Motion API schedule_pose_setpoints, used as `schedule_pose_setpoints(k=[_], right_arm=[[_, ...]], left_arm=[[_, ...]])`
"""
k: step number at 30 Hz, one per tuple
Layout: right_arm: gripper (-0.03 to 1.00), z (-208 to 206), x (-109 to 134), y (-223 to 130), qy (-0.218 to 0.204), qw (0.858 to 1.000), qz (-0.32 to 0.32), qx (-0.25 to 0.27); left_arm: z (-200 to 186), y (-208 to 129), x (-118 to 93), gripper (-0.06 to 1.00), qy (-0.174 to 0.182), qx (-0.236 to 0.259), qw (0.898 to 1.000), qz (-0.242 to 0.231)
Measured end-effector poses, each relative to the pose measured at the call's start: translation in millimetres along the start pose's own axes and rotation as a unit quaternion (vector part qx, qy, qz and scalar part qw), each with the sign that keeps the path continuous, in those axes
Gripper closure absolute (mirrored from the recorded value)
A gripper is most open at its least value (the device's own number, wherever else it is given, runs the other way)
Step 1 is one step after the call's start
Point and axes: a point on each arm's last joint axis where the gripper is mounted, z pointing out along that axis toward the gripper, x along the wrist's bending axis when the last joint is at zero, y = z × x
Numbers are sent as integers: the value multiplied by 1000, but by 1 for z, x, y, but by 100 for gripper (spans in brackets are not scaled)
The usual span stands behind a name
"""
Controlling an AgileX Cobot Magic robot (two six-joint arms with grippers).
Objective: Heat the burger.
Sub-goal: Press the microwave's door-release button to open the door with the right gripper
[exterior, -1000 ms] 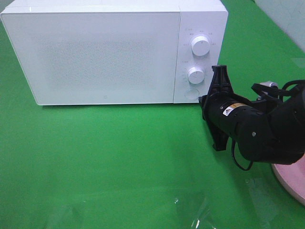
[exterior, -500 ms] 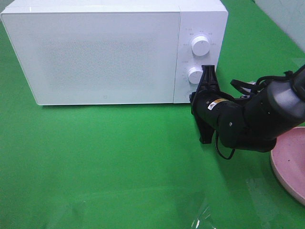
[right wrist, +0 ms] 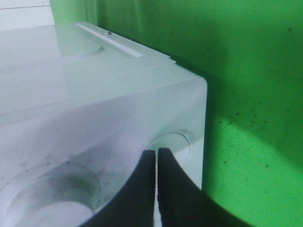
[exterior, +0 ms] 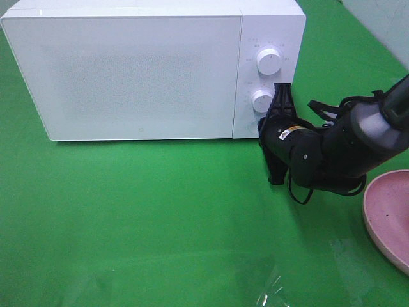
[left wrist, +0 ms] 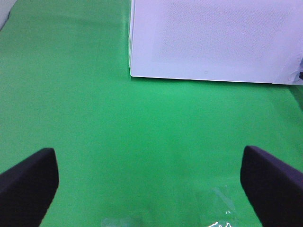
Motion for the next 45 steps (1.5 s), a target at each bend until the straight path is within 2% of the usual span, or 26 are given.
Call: schedule_pose_setpoints(k=[20, 26, 45], right_arm=[[96, 13, -5, -3, -4, 1000, 3, 2], [96, 11, -2, -6, 21, 1000, 6, 1], [96, 9, 0, -5, 39, 999, 28, -9]], left_arm=[[0, 0, 0, -2, 0, 0, 1000, 0], [0, 0, 0, -2, 0, 0, 1000, 0], [0, 0, 0, -2, 0, 0, 1000, 0]])
